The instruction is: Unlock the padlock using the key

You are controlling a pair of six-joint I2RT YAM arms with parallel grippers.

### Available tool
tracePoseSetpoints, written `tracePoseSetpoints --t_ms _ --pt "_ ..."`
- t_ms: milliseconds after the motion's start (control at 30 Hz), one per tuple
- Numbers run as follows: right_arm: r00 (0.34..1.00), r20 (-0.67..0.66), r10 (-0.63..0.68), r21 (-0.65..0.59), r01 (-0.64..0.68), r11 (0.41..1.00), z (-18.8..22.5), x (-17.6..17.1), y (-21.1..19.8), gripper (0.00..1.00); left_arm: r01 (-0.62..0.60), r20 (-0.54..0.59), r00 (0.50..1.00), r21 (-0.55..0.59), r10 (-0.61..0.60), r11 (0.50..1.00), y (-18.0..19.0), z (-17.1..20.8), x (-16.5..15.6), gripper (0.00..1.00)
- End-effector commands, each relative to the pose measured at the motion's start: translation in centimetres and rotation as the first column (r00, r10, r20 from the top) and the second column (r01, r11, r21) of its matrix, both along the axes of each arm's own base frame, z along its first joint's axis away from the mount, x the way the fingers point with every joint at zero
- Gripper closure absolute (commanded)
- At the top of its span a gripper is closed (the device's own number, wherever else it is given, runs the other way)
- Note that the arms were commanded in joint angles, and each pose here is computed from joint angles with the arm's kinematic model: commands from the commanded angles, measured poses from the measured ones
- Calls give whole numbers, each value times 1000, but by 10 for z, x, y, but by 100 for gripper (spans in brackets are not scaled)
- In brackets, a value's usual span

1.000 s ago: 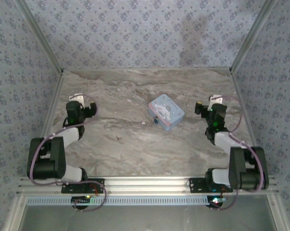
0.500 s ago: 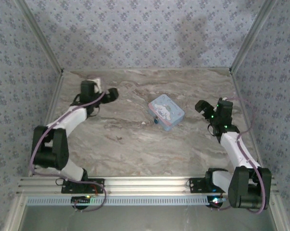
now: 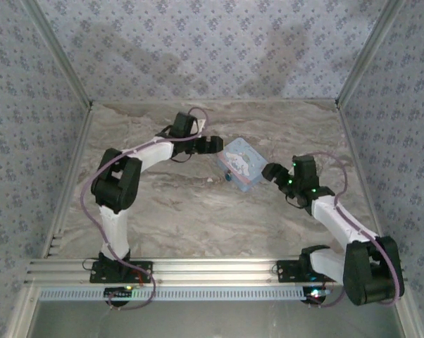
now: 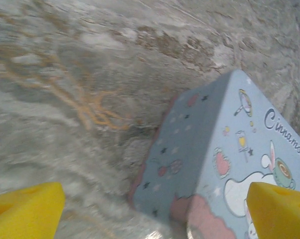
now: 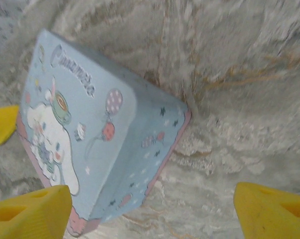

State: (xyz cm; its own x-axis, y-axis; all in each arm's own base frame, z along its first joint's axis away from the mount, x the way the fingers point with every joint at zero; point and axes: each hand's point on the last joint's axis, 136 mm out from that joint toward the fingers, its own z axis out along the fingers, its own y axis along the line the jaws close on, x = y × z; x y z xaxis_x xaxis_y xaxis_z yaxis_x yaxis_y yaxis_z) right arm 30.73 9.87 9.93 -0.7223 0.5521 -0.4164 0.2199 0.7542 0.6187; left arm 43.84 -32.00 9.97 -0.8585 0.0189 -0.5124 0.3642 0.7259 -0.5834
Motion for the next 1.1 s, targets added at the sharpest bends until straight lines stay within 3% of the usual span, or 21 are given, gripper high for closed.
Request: tracePoseSetpoints --t_ms 0,167,533,833,1067 --pt "1000 -9 18 42 -18 999 -1 4 14 16 76 -28 997 -65 -78 995 -24 10 -5 7" --pt "999 -15 36 52 -35 998 -2 17 24 19 142 -51 988 -74 -146 987 -41 10 -11 13" --pt "996 -32 89 74 -86 994 1 52 42 28 188 -34 980 -135 -194 973 -40 27 -40 22" --pt "979 -66 193 78 -188 979 -2 79 68 33 157 -3 987 -181 -160 971 -27 40 -65 23" --pt "947 -95 308 95 -299 950 -10 88 108 35 79 5 997 -138 -80 987 1 31 -88 22"
